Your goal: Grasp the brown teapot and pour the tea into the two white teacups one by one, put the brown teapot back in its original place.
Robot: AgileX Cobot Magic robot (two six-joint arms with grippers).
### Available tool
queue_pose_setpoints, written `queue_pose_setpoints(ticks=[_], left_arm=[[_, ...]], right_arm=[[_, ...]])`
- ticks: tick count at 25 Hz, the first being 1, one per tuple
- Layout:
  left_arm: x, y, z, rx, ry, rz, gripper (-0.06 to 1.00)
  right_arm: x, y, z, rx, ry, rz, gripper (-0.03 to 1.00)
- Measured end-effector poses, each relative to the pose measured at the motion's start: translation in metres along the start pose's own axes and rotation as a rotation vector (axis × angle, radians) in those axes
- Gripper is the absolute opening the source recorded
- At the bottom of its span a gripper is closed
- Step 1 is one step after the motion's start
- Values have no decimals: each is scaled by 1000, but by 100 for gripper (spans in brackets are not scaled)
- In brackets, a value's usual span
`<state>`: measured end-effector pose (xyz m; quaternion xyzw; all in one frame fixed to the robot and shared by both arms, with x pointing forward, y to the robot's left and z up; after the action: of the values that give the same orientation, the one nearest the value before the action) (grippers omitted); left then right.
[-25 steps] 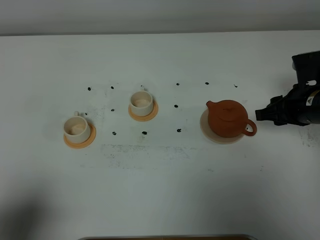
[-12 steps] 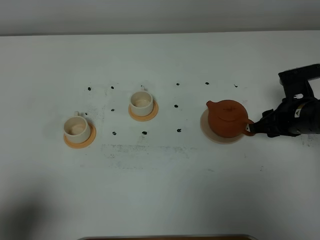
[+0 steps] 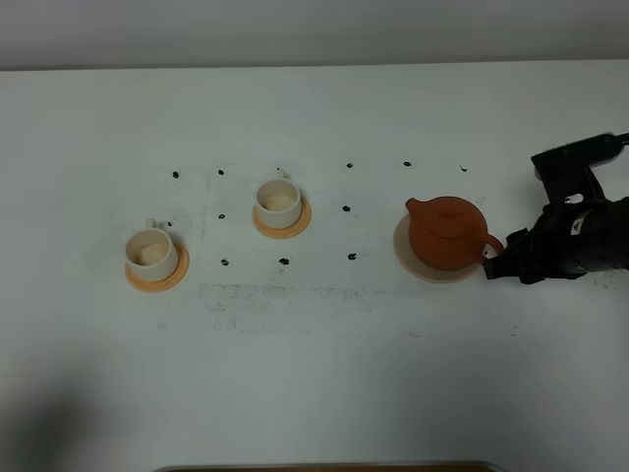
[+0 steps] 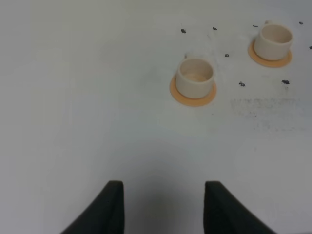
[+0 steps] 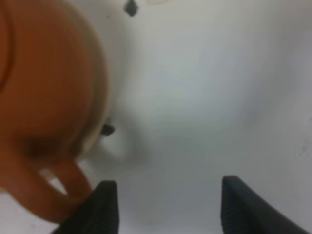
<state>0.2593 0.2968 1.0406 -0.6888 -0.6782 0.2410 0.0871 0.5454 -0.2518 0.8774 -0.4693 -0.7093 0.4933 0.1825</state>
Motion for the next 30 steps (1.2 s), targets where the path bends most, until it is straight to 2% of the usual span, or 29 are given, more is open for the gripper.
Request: queue_pose_setpoints(ticks=[15, 30], left_arm=[[0, 0, 0, 0, 0, 0, 41], [0, 0, 0, 0, -1, 0, 41]], right_arm=[[7, 0, -2, -5, -78, -39, 49], [27, -1, -7, -10, -115, -106, 49]])
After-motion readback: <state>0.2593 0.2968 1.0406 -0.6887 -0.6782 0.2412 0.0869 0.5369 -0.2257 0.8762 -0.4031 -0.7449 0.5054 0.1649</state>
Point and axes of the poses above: a point on each arm's last joint axis where the gripper is mounted, y pointing out along that axis toward the gripper, x along the wrist's bending axis when the last joint is at zero, z = x × y, the point moved 3 cm from there along y, pointing out along that axis toward the gripper, and after that the axes turned 13 degrees about -y, right-handed, at the moved point
